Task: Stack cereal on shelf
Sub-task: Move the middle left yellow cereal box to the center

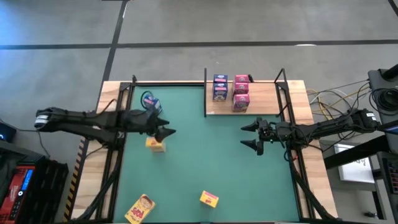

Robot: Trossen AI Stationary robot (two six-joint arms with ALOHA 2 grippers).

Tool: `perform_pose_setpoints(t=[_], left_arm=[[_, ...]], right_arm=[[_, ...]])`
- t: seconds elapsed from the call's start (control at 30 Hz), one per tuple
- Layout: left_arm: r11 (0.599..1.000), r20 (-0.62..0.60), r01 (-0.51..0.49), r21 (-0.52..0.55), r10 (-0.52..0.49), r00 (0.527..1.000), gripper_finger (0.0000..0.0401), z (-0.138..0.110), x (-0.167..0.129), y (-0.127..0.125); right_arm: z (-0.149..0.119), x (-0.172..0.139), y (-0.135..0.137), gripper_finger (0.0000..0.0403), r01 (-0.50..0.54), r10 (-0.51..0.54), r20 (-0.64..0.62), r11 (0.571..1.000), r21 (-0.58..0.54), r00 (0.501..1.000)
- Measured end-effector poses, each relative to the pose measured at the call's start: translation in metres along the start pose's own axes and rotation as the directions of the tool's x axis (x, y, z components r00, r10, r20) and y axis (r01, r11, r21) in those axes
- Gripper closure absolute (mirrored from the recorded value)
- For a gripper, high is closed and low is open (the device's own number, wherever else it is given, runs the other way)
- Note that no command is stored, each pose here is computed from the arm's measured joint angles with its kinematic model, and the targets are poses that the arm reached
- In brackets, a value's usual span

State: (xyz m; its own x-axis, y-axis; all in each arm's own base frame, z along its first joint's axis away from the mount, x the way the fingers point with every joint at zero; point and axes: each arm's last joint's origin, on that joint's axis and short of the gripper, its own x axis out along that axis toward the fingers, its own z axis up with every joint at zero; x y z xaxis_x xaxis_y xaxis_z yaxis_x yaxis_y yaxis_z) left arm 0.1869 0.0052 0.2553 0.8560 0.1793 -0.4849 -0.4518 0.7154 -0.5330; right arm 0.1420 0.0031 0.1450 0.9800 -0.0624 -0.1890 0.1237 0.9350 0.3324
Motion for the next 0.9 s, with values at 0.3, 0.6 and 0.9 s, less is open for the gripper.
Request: perform_pose_setpoints(t=[0.3,0.6,0.9], left_arm=[[0.884,-0.281,-0.448,-0.130,0.401,0.872,0.0004,0.025,0.003,-0.025],[0.756,-0.447,-0.624,-0.199,0.497,0.744,0.0002,0.000,0.013,-0.037],[0.705,-0.434,-0.680,-0.204,0.557,0.708,0.0001,-0.010,-0.002,-0.040]], right_arm=[[0.000,0.000,0.000,0.0030,0.000,0.000,0.000,1.000,0.000,1.000],[0.000,0.000,0.000,0.0030,0.000,0.000,0.000,1.000,0.000,1.000],[0.000,0.000,0.000,0.0030,0.000,0.000,0.000,1.000,0.000,1.000]])
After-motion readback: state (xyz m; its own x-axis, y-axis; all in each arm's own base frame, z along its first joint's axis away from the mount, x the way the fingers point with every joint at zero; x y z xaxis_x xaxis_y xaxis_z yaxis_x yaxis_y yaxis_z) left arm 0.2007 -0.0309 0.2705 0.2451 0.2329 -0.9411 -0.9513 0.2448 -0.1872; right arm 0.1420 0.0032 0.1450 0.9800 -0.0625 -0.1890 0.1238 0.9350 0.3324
